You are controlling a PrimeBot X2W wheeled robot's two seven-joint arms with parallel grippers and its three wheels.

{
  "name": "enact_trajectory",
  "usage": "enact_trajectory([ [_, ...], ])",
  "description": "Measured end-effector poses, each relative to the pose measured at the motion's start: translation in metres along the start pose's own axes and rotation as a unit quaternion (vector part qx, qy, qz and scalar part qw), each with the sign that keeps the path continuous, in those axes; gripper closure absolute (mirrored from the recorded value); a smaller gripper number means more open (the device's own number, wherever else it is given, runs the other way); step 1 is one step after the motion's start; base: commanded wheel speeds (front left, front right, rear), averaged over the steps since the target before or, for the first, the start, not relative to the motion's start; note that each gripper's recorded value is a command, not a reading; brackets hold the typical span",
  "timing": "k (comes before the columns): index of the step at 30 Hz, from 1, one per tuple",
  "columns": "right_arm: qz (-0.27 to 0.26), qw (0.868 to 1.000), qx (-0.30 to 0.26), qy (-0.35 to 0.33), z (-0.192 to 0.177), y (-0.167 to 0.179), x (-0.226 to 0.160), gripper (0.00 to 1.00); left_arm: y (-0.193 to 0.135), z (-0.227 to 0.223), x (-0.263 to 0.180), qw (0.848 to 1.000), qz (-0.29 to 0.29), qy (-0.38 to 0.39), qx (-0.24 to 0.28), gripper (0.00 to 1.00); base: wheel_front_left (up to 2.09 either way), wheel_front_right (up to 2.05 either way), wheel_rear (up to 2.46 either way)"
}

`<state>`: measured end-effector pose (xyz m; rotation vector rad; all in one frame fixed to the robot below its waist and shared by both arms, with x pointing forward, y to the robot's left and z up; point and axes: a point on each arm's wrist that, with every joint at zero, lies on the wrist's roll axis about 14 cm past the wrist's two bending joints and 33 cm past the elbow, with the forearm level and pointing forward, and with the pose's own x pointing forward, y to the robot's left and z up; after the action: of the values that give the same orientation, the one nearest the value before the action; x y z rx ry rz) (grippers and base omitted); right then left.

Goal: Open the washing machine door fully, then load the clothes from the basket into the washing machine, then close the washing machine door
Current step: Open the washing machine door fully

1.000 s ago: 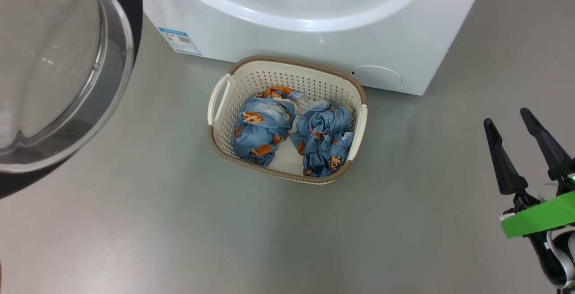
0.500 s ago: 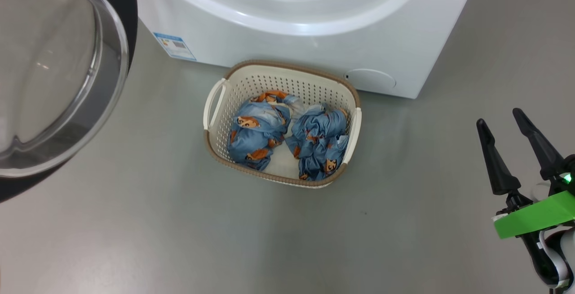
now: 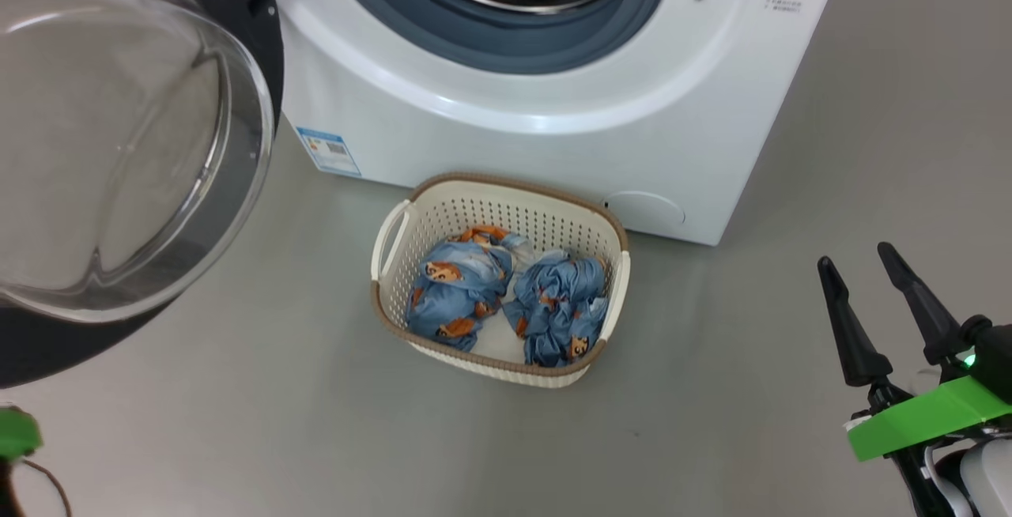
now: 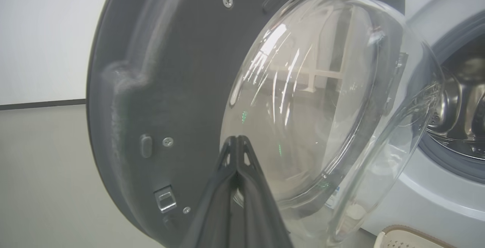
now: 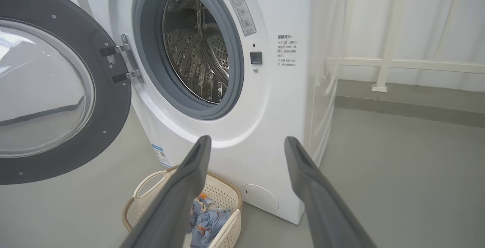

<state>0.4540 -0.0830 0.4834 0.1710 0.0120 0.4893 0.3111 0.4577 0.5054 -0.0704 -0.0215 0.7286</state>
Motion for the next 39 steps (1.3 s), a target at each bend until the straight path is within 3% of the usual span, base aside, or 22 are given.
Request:
enact_trajectory([
  [4, -0.002, 1.0, -0.001, -0.006, 0.006, 0.003, -0.007, 0.0, -0.009, 0.001, -0.011, 1.0, -0.023, -0.006, 0.0, 0.95, 0.0, 0.0, 0.0],
  [8, -0.011, 1.0, -0.001, -0.014, 0.014, 0.003, -0.016, 0.0, -0.022, -0.002, -0.026, 0.999, -0.052, -0.006, 0.003, 0.51, 0.0, 0.0, 0.0],
  [9, -0.014, 1.0, -0.002, -0.016, 0.016, 0.003, -0.018, 0.0, -0.027, -0.004, -0.029, 0.998, -0.062, -0.005, 0.004, 0.3, 0.0, 0.0, 0.0],
  [11, -0.02, 1.0, -0.002, -0.02, 0.019, 0.001, -0.022, 0.0, -0.036, -0.007, -0.035, 0.997, -0.08, -0.003, 0.0, 0.04, 0.0, 0.0, 0.0],
  [12, -0.023, 1.0, -0.002, -0.02, 0.019, 0.0, -0.025, 0.0, -0.044, -0.008, -0.037, 0.996, -0.092, -0.002, -0.006, 0.0, 0.0, 0.0, 0.0],
  [25, -0.079, 0.996, -0.002, -0.036, 0.031, -0.025, -0.058, 0.0, -0.118, -0.023, -0.067, 0.979, -0.199, 0.011, -0.037, 0.0, 0.0, 0.0, 0.0],
  [39, -0.153, 0.987, -0.008, -0.047, 0.039, -0.06, -0.1, 0.0, -0.212, -0.035, -0.091, 0.945, -0.324, 0.027, -0.044, 0.0, 0.0, 0.0, 0.0],
])
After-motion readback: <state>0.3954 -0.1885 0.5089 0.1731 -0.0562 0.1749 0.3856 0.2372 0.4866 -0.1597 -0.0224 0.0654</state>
